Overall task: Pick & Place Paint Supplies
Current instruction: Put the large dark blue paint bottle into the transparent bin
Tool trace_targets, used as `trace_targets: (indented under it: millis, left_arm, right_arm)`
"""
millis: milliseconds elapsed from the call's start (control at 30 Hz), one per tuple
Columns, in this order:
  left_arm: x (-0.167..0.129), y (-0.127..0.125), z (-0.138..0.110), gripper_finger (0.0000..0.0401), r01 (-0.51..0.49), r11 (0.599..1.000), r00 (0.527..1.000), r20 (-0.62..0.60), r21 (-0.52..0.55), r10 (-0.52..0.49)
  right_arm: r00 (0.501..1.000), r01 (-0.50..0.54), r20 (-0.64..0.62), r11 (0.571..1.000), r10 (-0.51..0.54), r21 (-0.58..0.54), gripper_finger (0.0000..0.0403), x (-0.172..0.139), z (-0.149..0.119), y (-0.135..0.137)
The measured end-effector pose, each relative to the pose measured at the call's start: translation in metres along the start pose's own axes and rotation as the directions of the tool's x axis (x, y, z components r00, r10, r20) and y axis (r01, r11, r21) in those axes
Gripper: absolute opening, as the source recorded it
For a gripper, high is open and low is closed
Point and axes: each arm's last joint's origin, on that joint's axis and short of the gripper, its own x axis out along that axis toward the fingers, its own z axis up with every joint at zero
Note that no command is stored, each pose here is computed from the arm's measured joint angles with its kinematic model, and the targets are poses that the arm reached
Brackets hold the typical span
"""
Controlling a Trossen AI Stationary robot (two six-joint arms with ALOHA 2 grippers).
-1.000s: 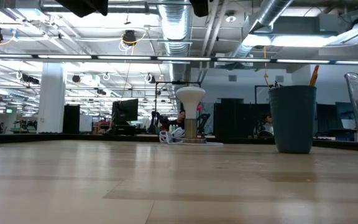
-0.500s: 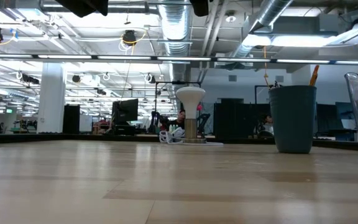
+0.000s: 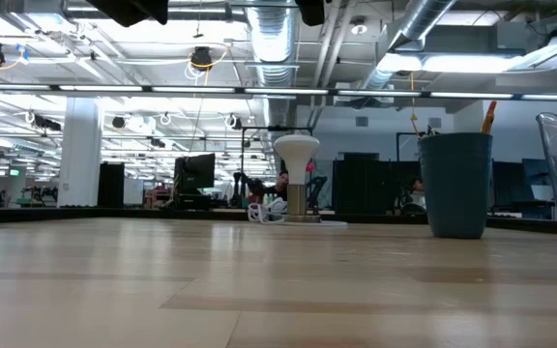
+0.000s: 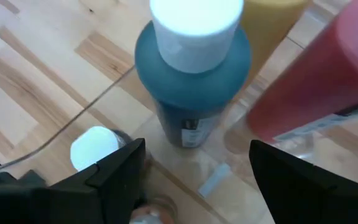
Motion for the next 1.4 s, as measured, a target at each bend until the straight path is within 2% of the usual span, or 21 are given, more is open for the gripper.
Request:
trace_targets:
  millis: [133,233,333,533,600,767,933,1133,1400]
  left_arm:
    - [0.0,0.0,0.0,0.0278,-0.001,1.0,1.0,0.0,0.0,0.001]
    - [0.0,0.0,0.0,0.0278,-0.004,1.0,1.0,0.0,0.0,0.004]
    - [0.0,0.0,0.0,0.0278,-0.004,1.0,1.0,0.0,0.0,0.004]
    - [0.0,0.0,0.0,0.0278,-0.004,1.0,1.0,0.0,0.0,0.004]
    - [0.0,0.0,0.0,0.0278,-0.004,1.0,1.0,-0.001,0.0,0.004]
    - [0.0,0.0,0.0,0.0278,-0.003,1.0,1.0,-0.001,0.0,0.003]
    - [0.0,0.0,0.0,0.0278,0.007,1.0,1.0,-0.002,0.0,-0.007]
    - [0.0,0.0,0.0,0.0278,0.011,1.0,1.0,-0.002,0.0,-0.011]
    - [0.0,0.0,0.0,0.0278,0.011,1.0,1.0,-0.002,0.0,-0.011]
  right_arm:
    - [0.999,0.027,-0.033,1.0,-0.027,0.002,0.0267,0.0,0.0,0.0]
    - [0.997,0.046,-0.066,0.999,-0.046,0.005,0.0234,0.001,0.001,0.001]
    - [0.997,0.038,-0.074,0.999,-0.038,-0.002,0.0177,0.001,0.0,0.002]
    - [0.996,0.036,-0.084,0.999,-0.039,-0.034,0.0035,0.001,-0.001,0.002]
    - [0.996,0.036,-0.085,0.998,-0.039,-0.043,0.001,0.001,-0.001,0.002]
    - [0.994,0.053,-0.09,0.998,-0.057,-0.041,0.0021,0.004,0.004,0.004]
    - [0.993,0.064,-0.094,0.997,-0.068,-0.051,0.0003,0.02,0.004,0.004]
    - [0.99,0.065,-0.126,0.997,-0.071,-0.051,0.0002,0.035,0.002,0.005]
    - [0.995,0.056,-0.079,0.997,-0.06,-0.048,0.0001,0.044,0.001,0.001]
